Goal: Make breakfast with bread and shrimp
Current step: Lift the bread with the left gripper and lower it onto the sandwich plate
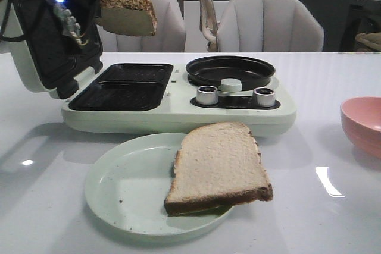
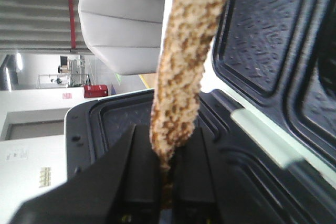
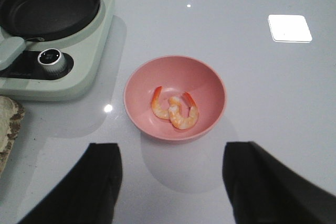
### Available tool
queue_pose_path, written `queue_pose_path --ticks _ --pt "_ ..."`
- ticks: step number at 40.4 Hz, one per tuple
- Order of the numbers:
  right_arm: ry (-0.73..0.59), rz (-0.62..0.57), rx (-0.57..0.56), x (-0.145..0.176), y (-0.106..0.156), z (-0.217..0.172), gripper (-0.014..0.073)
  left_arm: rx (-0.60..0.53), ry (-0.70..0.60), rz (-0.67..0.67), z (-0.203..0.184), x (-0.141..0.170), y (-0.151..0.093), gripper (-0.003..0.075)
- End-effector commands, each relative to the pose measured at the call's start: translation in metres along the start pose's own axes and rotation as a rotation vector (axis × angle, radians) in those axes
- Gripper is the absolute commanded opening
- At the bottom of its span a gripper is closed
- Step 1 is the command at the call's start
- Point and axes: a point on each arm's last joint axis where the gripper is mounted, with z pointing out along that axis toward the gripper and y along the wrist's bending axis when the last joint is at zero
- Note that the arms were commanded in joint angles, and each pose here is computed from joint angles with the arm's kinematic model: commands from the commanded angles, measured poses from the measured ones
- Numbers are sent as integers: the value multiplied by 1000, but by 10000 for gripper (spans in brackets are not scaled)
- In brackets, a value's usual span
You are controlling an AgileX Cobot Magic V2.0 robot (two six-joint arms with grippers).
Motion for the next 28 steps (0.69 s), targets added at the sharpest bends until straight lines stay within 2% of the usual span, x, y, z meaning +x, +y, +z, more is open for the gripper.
queue_pose_path --ticks 1,7,13,28 --pt "-90 -4 1 -15 0 -3 527 -116 1 -10 14 -5 32 100" --pt "-90 -4 1 -15 0 -3 527 -130 20 -30 49 -10 36 100" --pt "-90 -4 1 -15 0 -3 527 -112 36 -31 80 -9 26 100" --pt "-90 -4 1 -15 0 -3 527 -26 26 4 104 -10 -8 120"
